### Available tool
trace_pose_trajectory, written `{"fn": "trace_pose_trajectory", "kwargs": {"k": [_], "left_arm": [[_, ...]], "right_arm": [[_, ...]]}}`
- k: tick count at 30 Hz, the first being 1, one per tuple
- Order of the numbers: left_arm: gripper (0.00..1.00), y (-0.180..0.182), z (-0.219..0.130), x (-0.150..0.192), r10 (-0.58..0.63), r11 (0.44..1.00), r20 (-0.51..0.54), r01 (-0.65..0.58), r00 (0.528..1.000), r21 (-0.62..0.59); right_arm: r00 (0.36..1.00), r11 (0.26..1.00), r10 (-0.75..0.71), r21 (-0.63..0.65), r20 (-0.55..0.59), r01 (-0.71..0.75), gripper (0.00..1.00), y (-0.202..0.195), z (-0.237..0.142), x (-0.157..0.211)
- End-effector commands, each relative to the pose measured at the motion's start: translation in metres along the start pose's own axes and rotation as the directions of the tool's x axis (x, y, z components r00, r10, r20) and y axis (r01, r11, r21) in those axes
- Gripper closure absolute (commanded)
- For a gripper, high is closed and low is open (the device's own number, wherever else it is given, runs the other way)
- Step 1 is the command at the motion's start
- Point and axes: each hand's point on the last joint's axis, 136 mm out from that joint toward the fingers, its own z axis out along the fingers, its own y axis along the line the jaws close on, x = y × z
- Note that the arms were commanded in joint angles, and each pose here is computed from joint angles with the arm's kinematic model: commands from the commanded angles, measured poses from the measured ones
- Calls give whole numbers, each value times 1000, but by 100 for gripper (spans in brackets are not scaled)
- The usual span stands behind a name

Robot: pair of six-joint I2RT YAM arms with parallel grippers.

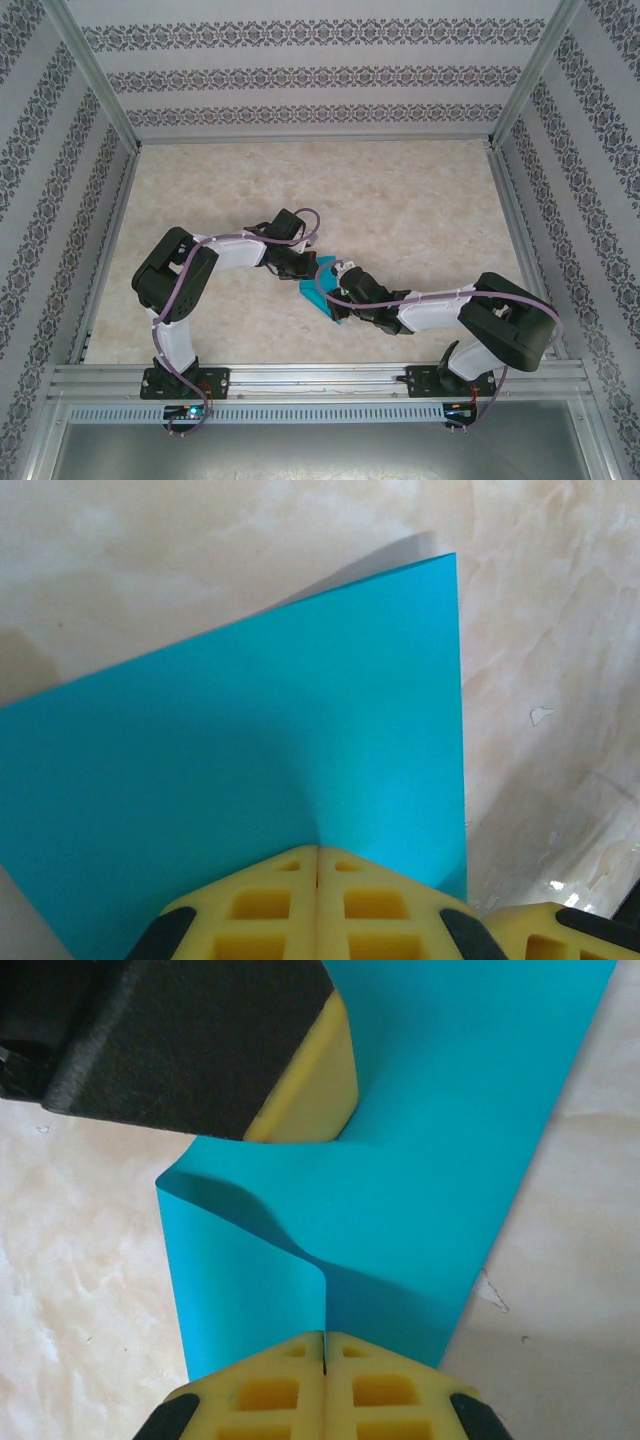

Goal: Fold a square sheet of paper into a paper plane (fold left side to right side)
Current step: Third fold the triangle at the center of the table.

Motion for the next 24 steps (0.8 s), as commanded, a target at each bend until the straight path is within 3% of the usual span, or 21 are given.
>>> {"fn": "trace_pose_trajectory", "kwargs": {"k": [1,14,24], "left_arm": [[100,29,16,27,-28,993,-89,18,996,-115],[98,22,11,18,-27,994,-52,21,998,-104],[94,-2,-29,-25,12,998,70,-7,997,-65]], "right_arm": [[1000,1000,-7,1,1,7,100,0,2,-4],[999,1000,15,23,-50,-14,100,-11,5,16],[997,999,29,34,-76,-27,100,-16,5,29]]}}
